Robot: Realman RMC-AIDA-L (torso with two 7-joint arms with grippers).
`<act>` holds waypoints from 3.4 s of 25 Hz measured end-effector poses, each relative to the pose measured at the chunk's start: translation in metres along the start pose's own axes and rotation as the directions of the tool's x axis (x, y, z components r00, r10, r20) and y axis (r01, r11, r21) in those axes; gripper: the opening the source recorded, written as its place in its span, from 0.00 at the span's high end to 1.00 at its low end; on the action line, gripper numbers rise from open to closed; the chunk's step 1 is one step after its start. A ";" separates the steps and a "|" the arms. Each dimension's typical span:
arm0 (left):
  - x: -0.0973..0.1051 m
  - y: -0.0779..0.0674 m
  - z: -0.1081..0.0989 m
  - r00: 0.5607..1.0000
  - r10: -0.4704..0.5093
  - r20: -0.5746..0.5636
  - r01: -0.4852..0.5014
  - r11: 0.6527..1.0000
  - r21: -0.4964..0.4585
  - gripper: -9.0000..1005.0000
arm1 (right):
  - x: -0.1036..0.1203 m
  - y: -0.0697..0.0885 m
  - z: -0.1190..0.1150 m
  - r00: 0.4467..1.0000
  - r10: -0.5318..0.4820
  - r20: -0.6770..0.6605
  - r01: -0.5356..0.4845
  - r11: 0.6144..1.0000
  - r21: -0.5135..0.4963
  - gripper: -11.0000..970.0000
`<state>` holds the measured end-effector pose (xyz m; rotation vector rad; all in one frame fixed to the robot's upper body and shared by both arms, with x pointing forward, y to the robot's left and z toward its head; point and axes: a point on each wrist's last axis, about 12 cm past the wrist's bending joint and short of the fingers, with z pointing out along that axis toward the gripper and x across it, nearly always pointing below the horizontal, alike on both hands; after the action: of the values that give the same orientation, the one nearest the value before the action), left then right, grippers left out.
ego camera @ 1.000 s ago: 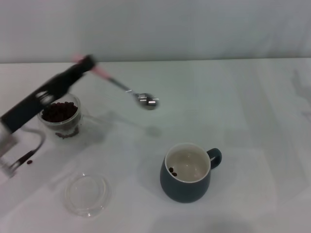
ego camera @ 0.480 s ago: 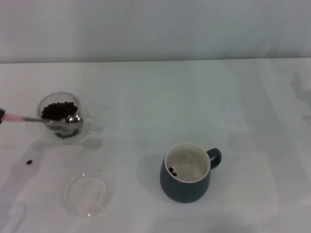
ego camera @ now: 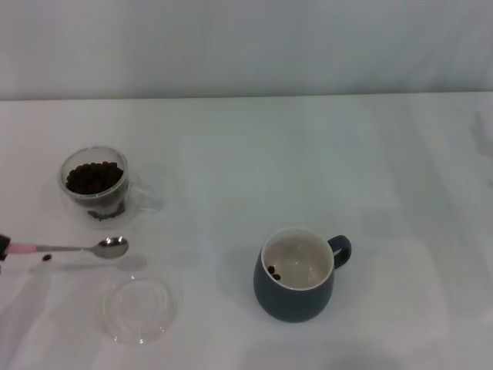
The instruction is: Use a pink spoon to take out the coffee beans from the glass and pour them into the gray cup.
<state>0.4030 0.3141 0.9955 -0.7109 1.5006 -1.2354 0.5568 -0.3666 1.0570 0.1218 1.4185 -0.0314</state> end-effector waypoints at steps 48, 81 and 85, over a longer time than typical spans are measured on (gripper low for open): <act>0.013 0.017 0.003 0.980 0.053 -0.191 -0.079 0.988 -0.134 0.79 | -0.005 -0.007 0.006 1.000 -0.029 0.008 0.028 0.999 0.031 0.25; -0.058 0.002 -0.040 0.811 0.534 0.239 -0.500 0.844 -0.192 0.42 | -0.001 -0.011 -0.002 1.000 -0.020 -0.002 0.020 0.999 0.045 0.25; -0.069 0.000 -0.039 0.626 0.719 0.302 -0.637 0.695 -0.334 0.43 | 0.003 -0.015 -0.005 0.999 -0.028 -0.031 0.030 0.998 0.057 0.25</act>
<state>0.3872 0.3890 1.0166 -0.4072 1.3386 -0.3135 0.5506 -0.3808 1.0526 0.1502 1.4498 -0.0948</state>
